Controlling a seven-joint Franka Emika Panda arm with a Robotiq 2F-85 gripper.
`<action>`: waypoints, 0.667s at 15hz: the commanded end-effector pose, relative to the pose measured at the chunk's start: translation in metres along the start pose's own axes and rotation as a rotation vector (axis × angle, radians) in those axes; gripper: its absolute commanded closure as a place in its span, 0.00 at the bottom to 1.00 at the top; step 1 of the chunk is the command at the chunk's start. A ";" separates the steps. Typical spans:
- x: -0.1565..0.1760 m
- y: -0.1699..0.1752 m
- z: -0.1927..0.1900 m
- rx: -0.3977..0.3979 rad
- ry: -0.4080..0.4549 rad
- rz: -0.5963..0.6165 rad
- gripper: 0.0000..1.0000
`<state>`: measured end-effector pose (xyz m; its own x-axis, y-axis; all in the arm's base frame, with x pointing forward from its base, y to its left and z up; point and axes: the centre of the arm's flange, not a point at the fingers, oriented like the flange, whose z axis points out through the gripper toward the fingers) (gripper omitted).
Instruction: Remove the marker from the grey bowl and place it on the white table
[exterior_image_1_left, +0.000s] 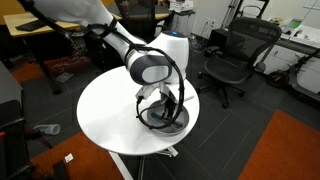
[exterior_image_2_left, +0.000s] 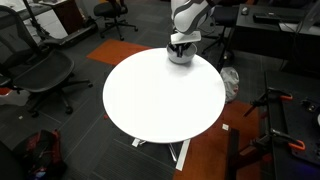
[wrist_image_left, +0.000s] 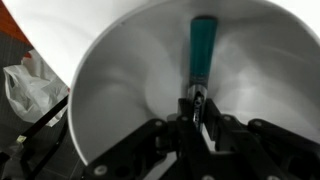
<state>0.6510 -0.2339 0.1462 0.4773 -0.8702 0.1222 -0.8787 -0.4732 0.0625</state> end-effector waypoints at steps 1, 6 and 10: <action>-0.007 -0.002 -0.033 0.017 0.002 -0.002 0.95; -0.027 0.004 -0.102 0.060 0.037 -0.014 0.95; -0.051 0.003 -0.156 0.091 0.081 -0.057 0.95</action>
<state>0.6521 -0.1975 0.2520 0.5032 -0.8440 0.1854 -0.8568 -0.5153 -0.0204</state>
